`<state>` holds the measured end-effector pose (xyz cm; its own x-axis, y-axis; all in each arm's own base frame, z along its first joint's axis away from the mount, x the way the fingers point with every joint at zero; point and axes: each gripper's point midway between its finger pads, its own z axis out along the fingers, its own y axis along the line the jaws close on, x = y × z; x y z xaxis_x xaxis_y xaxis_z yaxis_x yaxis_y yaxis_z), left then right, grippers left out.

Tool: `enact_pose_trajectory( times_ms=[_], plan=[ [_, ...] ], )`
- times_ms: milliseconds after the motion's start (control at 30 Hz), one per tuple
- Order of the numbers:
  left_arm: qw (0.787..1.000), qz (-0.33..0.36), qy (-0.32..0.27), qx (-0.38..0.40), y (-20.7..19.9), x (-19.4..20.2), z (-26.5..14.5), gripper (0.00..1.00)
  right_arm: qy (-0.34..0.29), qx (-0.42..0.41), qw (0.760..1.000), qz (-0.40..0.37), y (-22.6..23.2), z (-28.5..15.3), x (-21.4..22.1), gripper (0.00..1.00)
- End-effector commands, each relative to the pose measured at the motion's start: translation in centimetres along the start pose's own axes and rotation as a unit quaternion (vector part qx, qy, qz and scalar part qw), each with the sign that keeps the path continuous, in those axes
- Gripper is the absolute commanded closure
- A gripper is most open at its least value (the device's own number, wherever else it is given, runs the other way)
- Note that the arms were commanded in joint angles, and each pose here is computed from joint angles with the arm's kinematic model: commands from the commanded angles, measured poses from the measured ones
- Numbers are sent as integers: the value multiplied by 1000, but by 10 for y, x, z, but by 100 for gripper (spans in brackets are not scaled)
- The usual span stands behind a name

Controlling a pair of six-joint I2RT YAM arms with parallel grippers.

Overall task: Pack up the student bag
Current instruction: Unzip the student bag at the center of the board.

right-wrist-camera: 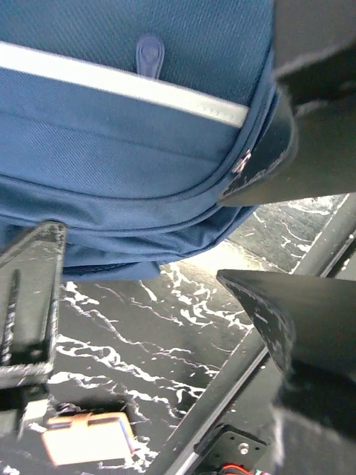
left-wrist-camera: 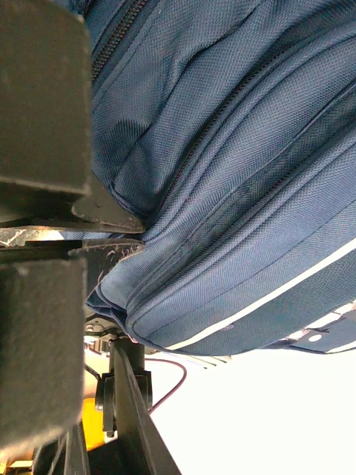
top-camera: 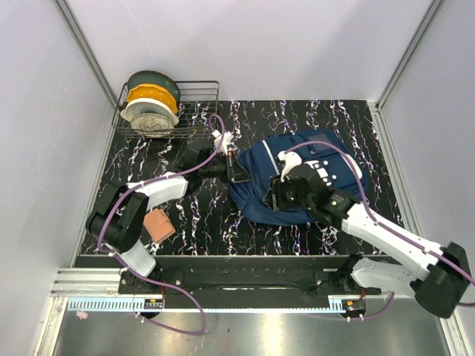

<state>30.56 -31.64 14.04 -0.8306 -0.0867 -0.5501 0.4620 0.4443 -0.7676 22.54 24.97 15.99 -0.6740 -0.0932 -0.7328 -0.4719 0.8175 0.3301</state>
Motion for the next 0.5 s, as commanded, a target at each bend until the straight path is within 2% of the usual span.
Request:
enact_pose_trajectory(
  times_ms=[0, 267, 467],
  plan=[
    [996, 56, -25, 59, -38, -18, -6, 100, -66, 22, 997, 24, -4, -41, -25, 51],
    [997, 54, -26, 57, -39, -21, -4, 100, -22, 92, 991, 90, -27, -33, 3, 51],
    [997, 54, -28, 56, -41, -23, -5, 100, -28, 128, 985, 114, -34, -25, 7, 49]
  ],
)
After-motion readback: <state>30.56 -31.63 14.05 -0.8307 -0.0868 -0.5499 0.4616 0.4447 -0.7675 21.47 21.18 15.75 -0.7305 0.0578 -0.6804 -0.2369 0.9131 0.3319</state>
